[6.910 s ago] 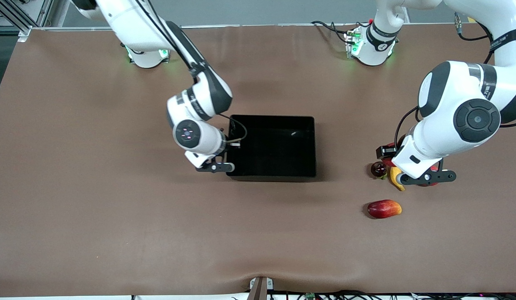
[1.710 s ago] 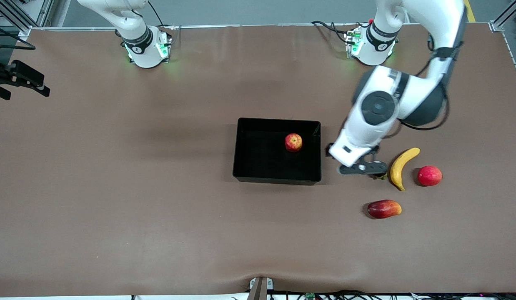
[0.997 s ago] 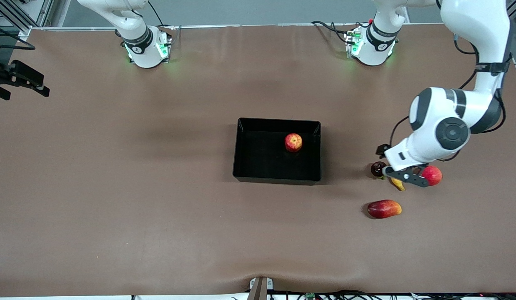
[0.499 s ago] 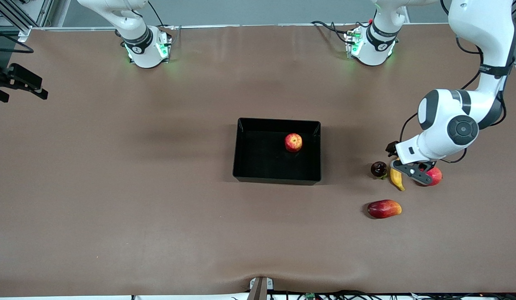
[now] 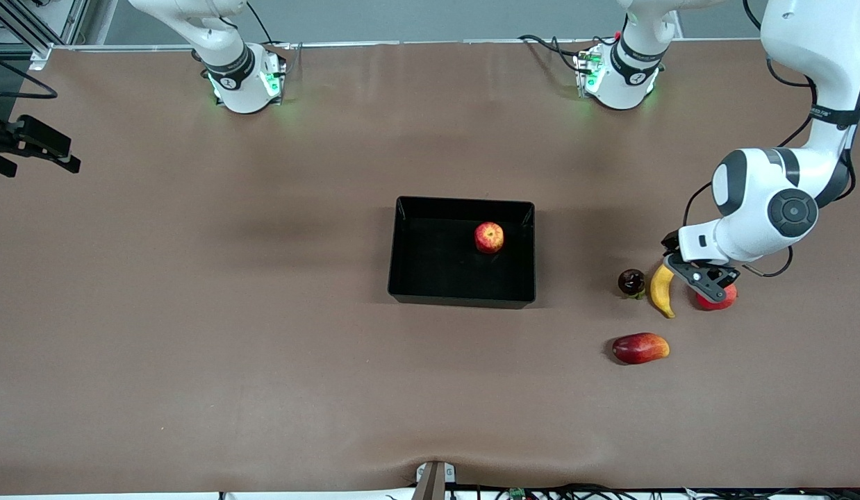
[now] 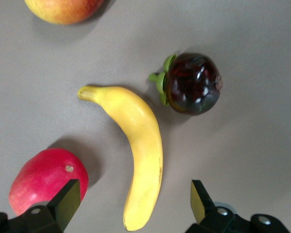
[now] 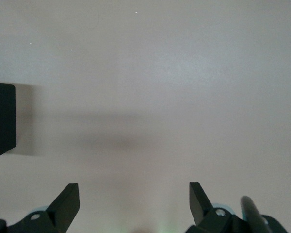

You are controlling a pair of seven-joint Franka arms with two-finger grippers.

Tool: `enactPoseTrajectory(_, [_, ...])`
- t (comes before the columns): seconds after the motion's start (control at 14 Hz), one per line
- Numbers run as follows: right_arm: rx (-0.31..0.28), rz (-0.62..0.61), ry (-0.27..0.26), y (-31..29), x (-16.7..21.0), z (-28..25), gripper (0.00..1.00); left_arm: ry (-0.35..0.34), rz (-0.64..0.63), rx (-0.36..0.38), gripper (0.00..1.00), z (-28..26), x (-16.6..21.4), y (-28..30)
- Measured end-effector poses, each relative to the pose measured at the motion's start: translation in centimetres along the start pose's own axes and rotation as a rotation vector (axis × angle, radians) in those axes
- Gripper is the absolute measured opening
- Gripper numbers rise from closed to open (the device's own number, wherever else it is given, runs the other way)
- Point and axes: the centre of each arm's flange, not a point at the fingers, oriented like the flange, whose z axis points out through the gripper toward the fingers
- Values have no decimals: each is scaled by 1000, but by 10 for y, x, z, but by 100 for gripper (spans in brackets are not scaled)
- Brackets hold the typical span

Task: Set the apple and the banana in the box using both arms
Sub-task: 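Close the left gripper on the banana and lift it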

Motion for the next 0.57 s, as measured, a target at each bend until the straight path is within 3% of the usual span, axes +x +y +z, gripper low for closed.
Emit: enactPoseTrajectory(0.57, [1, 6, -4, 3, 0, 1, 100, 47, 18, 22, 100, 46, -2, 15])
